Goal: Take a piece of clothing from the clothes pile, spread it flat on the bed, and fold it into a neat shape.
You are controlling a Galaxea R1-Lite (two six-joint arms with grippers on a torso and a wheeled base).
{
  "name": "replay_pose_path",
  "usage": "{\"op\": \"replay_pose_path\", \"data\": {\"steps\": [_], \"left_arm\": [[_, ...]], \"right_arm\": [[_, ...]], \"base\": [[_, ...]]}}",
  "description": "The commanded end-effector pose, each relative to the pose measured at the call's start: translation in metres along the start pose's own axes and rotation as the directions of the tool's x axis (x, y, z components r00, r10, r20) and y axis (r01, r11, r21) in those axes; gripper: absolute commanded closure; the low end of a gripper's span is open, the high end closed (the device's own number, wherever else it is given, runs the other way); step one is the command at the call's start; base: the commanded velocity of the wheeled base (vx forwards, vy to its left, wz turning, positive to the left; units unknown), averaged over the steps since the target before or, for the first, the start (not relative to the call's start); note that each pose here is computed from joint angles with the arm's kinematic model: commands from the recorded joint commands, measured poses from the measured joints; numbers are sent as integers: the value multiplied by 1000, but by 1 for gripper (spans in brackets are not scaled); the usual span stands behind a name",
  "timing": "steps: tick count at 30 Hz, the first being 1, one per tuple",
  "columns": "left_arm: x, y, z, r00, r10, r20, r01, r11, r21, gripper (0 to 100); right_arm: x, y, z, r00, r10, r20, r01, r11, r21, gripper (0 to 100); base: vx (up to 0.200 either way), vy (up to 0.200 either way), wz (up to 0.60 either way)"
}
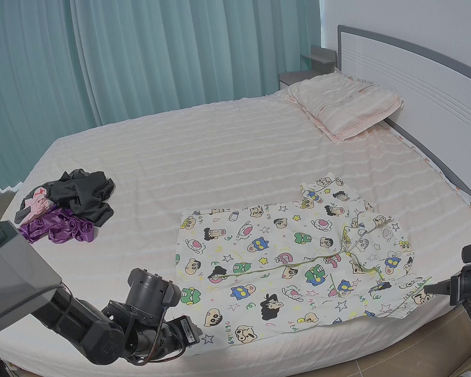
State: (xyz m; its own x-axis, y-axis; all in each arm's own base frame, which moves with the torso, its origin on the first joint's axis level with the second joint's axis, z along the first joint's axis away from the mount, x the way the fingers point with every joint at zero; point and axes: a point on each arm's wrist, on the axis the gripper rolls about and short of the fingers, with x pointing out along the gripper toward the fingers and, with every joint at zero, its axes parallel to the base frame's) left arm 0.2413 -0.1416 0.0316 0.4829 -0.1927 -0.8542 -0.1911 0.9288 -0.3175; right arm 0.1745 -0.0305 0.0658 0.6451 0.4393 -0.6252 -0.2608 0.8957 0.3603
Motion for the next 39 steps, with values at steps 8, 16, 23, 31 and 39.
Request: {"op": "replay_pose_path", "data": {"steps": [8, 16, 23, 31, 39], "left_arm": [[42, 36, -41, 999, -31, 21, 26, 977, 211, 0], [52, 39, -44, 1000, -20, 15, 16, 971, 237, 0], [58, 32, -37, 996, -65, 58, 50, 973, 223, 0], [65, 31, -35, 992, -84, 90, 63, 974, 219, 0], [64, 32, -34, 991, -66, 114, 41, 978, 205, 100]], "right_arm": [[1, 0, -1, 1000, 7, -7, -7, 1000, 4, 100], [1, 0, 0, 1000, 7, -5, -7, 1000, 2, 100], [1, -1, 0, 1000, 8, -4, -8, 1000, 3, 100], [2, 0, 0, 1000, 10, -5, -10, 1000, 1, 100], [1, 0, -2, 1000, 9, -10, -9, 1000, 4, 100]], "base": [[0, 0, 0], [0, 0, 0], [0, 0, 0], [0, 0, 0], [0, 0, 0]]}}
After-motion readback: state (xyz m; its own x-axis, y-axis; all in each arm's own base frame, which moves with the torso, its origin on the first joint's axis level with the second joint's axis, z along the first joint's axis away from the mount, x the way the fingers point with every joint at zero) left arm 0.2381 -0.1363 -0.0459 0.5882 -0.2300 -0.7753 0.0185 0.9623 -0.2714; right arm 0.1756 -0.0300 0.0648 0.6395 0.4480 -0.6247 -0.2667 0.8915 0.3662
